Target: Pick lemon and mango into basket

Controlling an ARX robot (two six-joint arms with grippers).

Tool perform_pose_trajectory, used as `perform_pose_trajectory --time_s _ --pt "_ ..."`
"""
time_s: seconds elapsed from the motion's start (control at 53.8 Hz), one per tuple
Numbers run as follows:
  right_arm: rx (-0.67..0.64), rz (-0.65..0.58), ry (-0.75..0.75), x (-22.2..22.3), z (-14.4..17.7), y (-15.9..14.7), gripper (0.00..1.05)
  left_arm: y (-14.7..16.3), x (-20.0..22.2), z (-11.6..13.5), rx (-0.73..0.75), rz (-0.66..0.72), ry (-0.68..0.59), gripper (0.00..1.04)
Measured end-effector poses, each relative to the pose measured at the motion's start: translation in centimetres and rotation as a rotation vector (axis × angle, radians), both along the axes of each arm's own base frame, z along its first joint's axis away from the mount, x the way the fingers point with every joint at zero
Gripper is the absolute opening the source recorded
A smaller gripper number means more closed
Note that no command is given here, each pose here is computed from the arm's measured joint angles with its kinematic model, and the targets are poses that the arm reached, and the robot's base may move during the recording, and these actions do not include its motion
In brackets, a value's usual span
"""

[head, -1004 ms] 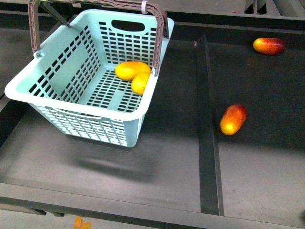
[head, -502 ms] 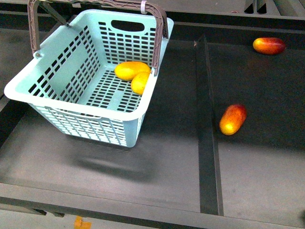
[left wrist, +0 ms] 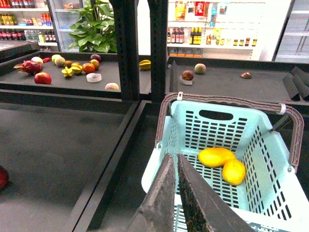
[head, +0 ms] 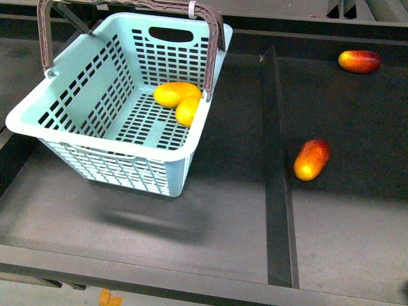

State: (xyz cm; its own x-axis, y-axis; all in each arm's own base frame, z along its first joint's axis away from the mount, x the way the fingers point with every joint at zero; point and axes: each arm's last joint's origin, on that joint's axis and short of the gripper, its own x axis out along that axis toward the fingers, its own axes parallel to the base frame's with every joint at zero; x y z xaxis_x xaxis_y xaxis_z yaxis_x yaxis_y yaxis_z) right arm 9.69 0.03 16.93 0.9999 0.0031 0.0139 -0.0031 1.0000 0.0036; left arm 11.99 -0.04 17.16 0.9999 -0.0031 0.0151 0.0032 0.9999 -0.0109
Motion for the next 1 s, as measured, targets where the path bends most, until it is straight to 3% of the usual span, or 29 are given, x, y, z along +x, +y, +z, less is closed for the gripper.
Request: perform_pose_trajectory --time_s 1.004 --pt "0.000 0.000 0.000 0.0 0.0 0.0 0.96 0.0 -2.3 -0.3 0.000 0.000 0.005 0.03"
